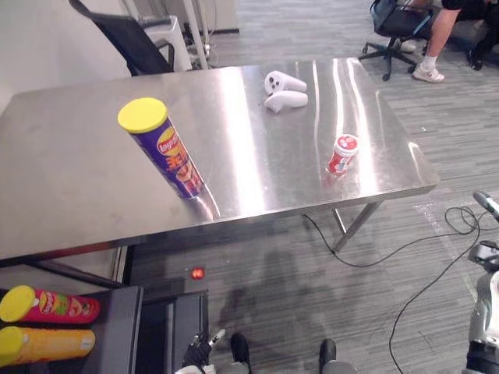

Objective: Put the gum and the chips on the shelf.

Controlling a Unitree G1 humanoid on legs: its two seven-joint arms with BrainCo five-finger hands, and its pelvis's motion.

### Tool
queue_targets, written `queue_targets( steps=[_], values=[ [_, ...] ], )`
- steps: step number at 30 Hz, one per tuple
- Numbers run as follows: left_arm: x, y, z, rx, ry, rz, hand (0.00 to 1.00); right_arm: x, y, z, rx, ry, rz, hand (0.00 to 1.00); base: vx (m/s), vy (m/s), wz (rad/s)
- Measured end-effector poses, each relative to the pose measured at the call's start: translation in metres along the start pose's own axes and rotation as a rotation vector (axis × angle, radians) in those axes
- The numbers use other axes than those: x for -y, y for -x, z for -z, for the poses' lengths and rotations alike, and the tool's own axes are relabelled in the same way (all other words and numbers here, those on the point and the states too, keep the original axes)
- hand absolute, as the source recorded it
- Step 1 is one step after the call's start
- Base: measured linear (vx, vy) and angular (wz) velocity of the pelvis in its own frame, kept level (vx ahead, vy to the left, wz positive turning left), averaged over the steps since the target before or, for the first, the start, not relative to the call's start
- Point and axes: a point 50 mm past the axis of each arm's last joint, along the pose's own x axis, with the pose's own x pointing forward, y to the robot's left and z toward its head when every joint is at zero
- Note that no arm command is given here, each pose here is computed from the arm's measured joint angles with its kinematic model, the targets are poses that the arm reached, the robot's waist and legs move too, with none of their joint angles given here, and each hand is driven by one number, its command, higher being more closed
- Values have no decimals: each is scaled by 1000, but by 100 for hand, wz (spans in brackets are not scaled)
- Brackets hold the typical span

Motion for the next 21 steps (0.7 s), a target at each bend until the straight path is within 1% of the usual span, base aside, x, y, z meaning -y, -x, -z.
queue_targets(
  steps=[6,11,13,21],
  values=[
    [4,-3,-8,20,-16,3,0,-12,-16,10,-39,-45,-3,0,50,4,6],
    [9,-4,-15,49,-32,17,0,-29,-27,10,-42,-71,-51,0,0,0,0],
    [10,-4,-17,53,-39,20,0,-33,-29,11,-49,-80,-48,0,0,0,0],
    [15,-6,-22,69,-59,36,0,-66,-34,1,-14,-114,-158,0,-11,6,4]
  ],
)
